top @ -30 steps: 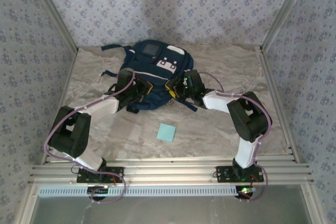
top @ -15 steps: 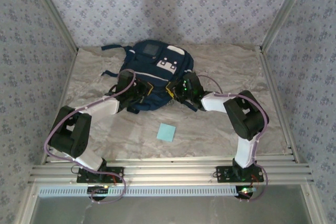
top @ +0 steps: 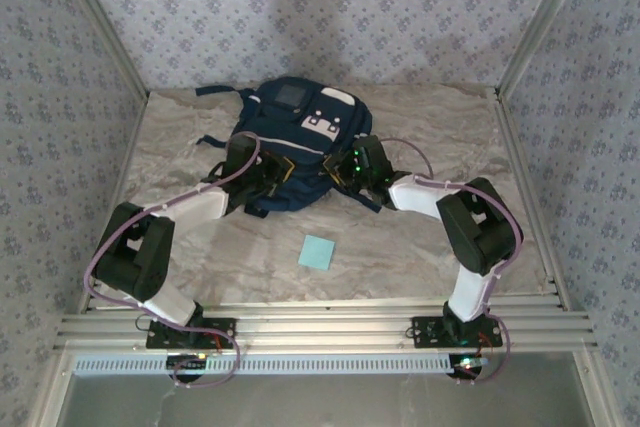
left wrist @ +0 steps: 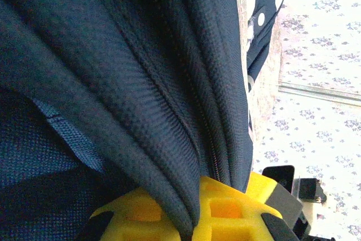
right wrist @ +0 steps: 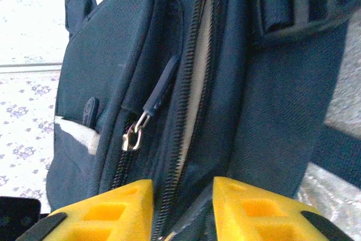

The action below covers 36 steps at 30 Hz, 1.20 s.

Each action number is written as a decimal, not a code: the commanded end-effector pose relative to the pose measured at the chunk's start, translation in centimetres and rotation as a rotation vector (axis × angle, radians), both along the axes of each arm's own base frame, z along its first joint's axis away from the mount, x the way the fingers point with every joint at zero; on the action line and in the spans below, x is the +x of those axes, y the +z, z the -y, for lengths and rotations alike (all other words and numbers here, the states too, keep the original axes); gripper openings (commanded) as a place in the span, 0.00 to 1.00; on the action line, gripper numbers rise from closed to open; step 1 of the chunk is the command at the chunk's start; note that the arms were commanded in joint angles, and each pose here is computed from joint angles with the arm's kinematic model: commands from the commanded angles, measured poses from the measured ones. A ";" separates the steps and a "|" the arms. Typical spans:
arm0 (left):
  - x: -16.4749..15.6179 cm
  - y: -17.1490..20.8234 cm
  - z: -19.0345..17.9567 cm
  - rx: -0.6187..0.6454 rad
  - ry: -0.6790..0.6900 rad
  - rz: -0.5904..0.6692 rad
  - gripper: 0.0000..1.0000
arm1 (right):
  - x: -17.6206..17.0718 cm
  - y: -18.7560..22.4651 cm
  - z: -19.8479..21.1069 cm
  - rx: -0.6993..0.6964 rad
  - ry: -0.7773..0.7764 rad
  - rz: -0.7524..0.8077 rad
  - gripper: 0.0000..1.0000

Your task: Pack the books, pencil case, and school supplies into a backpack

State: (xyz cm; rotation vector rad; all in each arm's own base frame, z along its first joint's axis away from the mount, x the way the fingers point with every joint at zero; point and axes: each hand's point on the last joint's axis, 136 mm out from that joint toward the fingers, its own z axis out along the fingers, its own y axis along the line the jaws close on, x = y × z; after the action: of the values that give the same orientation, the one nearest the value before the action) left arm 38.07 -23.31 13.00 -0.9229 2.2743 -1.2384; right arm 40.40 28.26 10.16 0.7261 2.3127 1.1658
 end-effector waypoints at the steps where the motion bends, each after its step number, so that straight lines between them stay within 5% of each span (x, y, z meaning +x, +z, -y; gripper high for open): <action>1: 0.7 4.5 0.8 -0.074 -0.024 0.120 0.00 | 0.1 -0.7 1.2 -0.060 -0.022 -0.010 0.21; 4: 0.6 4.6 0.8 -0.073 -0.026 0.124 0.00 | 0.2 -0.4 1.1 -0.061 -0.021 0.004 0.04; 8: 0.7 4.4 0.7 -0.068 -0.023 0.120 0.00 | 0.0 -0.1 1.1 -0.057 -0.015 0.005 0.00; 14: 0.8 4.2 0.9 -0.071 -0.023 0.118 0.00 | -1.3 -0.2 0.6 0.049 -0.041 -0.056 0.31; 36: 0.3 3.4 1.1 -0.069 -0.025 0.114 0.00 | -0.3 0.8 -3.3 0.340 -0.067 -0.119 0.33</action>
State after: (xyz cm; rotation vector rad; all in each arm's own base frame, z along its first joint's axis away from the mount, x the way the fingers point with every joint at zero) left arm 38.15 -23.21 13.16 -0.9159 2.2543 -1.2444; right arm 39.87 29.40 9.33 1.0150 2.2273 1.4015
